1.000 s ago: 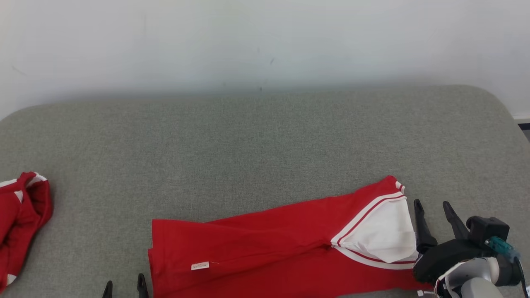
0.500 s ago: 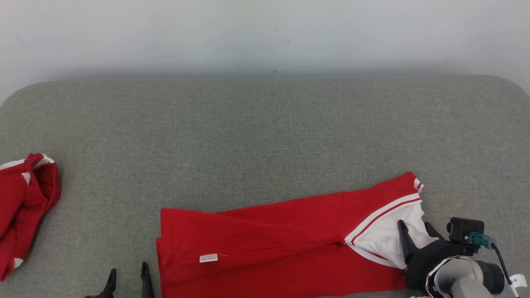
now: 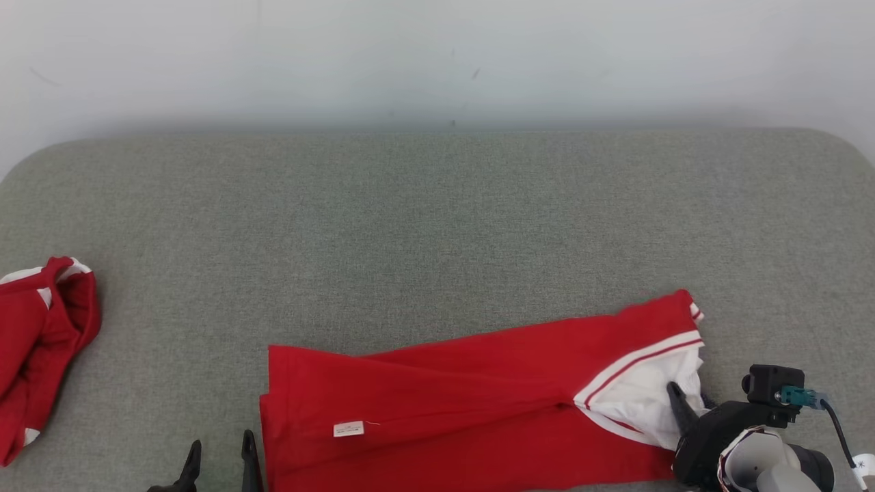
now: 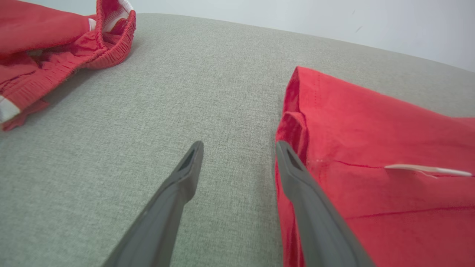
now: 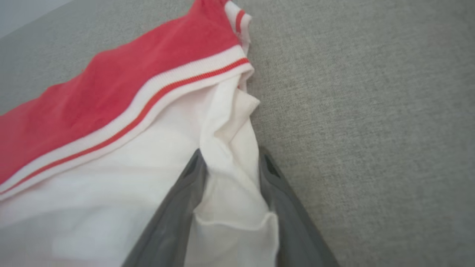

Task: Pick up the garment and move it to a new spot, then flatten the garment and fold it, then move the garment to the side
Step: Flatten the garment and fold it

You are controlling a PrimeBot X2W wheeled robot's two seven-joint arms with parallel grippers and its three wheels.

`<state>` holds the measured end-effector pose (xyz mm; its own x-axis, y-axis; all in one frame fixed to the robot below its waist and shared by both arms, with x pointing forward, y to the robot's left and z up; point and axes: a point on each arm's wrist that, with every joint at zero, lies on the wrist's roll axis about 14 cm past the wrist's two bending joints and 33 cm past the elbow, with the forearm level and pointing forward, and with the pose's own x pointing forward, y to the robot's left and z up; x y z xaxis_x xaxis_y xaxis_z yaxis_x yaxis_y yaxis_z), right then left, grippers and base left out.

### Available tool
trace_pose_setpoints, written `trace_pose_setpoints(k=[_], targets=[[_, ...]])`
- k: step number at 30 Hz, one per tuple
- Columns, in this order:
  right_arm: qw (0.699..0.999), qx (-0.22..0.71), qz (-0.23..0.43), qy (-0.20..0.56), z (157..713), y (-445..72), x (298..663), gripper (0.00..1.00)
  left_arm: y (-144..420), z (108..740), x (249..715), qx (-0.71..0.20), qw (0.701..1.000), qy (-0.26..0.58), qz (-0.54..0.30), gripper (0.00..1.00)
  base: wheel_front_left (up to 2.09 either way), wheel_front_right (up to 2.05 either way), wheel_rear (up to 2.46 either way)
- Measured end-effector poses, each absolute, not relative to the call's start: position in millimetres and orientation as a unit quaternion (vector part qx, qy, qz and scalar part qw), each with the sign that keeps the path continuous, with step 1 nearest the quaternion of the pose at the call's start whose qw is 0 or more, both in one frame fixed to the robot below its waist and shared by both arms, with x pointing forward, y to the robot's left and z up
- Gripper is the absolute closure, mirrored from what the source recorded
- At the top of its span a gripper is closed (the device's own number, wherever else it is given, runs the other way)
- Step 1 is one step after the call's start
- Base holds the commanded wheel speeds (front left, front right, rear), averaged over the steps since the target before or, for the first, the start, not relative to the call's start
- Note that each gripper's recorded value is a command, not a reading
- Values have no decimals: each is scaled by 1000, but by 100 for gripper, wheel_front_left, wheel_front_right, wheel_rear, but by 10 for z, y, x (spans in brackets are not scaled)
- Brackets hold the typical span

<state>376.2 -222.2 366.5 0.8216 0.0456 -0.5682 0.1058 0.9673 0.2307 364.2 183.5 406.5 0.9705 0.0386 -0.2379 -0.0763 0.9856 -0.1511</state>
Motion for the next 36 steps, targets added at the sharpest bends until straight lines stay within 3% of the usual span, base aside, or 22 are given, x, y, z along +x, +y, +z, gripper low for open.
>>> trace_pose_setpoints(k=[7, 21, 28, 36], targets=[[948, 138, -22, 287, 3682, -2277, 3754, 100, 1856, 4068, 3640, -80, 989, 117, 32, 0, 0, 0, 0], [976, 110, -129, 139, 4072, -2978, 3814, 100, 1810, 4096, 3652, -84, 990, 113, 27, 0, 0, 0, 0], [986, 114, -89, 85, 4342, -2662, 3934, 100, 1764, 4122, 3666, -84, 990, 110, 21, 0, 0, 0, 0], [990, 128, 17, 64, 4501, -1926, 3831, 100, 1724, 4138, 3635, -87, 990, 109, 16, 0, 0, 0, 0]])
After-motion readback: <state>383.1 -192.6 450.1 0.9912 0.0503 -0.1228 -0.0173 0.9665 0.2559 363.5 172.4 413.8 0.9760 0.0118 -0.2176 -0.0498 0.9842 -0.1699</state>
